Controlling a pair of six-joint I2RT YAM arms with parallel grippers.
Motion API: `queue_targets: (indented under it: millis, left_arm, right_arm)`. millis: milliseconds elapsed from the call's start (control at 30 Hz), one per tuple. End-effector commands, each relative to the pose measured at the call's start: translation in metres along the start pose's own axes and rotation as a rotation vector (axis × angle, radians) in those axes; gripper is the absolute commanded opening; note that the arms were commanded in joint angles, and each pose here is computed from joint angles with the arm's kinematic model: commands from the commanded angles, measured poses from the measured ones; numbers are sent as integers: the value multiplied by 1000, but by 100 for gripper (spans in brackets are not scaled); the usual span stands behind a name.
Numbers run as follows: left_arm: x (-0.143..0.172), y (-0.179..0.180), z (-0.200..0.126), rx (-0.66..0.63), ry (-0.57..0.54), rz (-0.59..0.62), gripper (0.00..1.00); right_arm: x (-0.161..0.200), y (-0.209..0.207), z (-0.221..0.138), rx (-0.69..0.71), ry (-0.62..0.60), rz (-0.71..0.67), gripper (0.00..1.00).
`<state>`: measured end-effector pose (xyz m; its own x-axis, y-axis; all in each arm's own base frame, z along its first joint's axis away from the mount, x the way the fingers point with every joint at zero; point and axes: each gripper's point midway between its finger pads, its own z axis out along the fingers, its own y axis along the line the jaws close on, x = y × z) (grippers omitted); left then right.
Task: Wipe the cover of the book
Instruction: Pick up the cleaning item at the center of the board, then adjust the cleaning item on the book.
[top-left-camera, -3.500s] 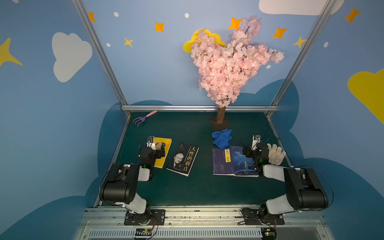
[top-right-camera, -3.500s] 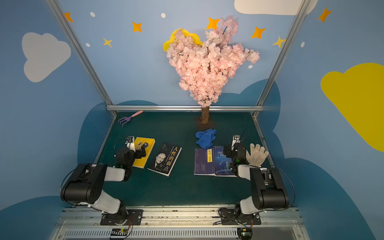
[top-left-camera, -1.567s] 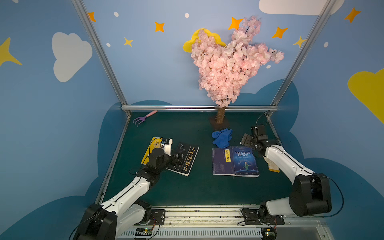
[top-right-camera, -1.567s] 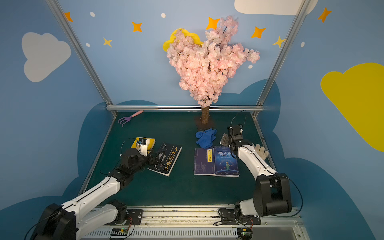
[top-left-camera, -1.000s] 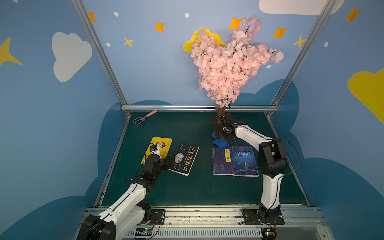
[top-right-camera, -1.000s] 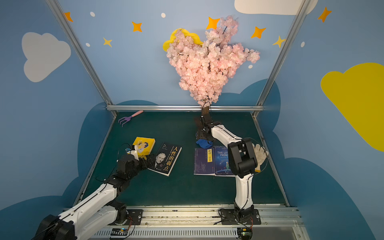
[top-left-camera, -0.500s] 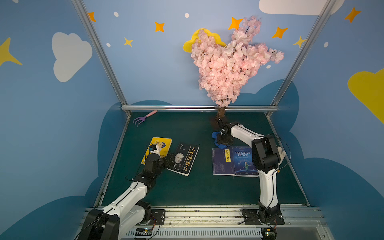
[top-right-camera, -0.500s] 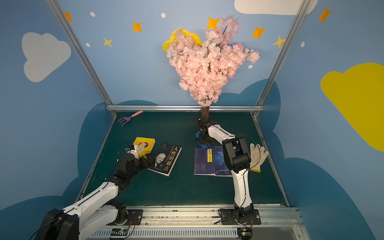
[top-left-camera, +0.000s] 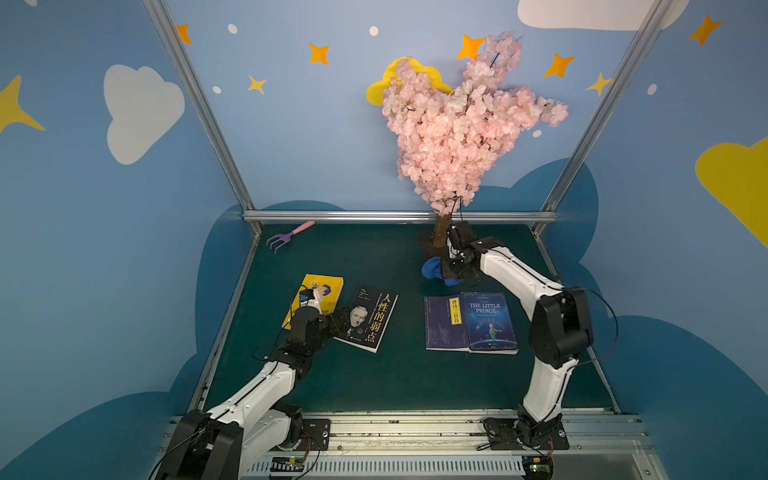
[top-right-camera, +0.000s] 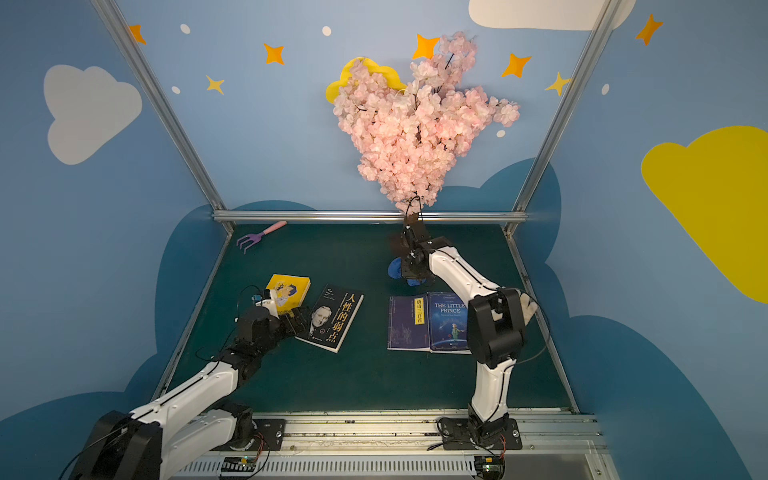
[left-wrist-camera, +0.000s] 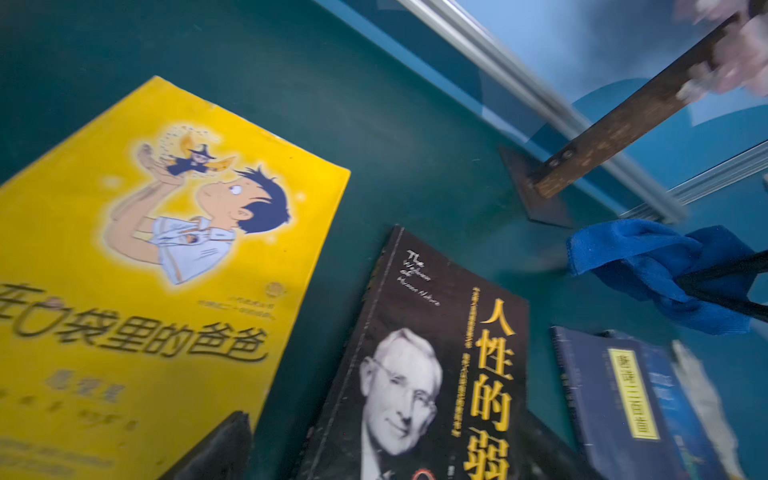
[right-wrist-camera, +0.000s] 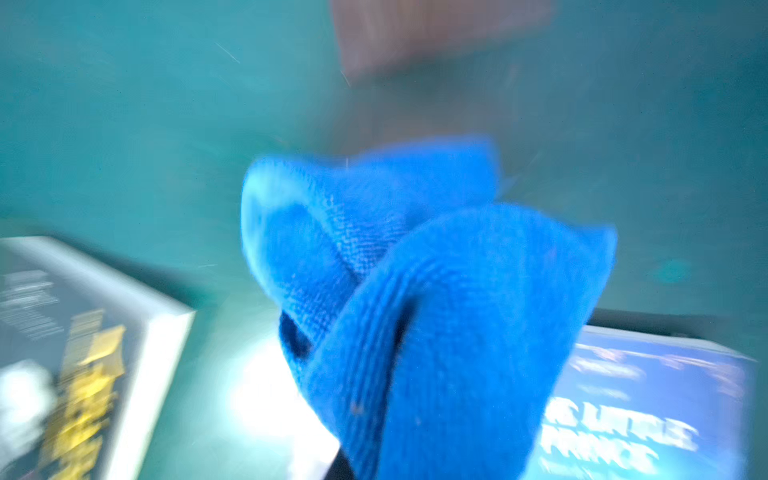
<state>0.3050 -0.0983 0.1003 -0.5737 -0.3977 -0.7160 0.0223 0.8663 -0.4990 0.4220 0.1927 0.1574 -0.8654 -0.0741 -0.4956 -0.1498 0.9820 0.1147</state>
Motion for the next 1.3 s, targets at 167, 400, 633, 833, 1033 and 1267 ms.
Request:
queue_targets:
  millis: [167, 400, 633, 833, 1033, 1267]
  left_arm:
    - [15, -70, -1, 221, 69, 199, 78]
    - [37, -166, 13, 340, 160, 283, 76]
    - [63, -209, 56, 424, 240, 328, 72]
    - [111, -191, 83, 399, 398, 376, 65]
    - [117, -185, 85, 390, 401, 363, 63]
    - [113, -186, 83, 385, 394, 379, 63]
  right_arm:
    - [27, -13, -72, -39, -87, 24, 0]
    - [94, -47, -64, 4, -17, 82, 0]
    - [127, -69, -69, 45, 35, 104, 0]
    - [137, -93, -62, 89, 54, 141, 1]
    - [119, -106, -38, 127, 101, 200, 8]
    - [105, -116, 5, 192, 299, 200, 10]
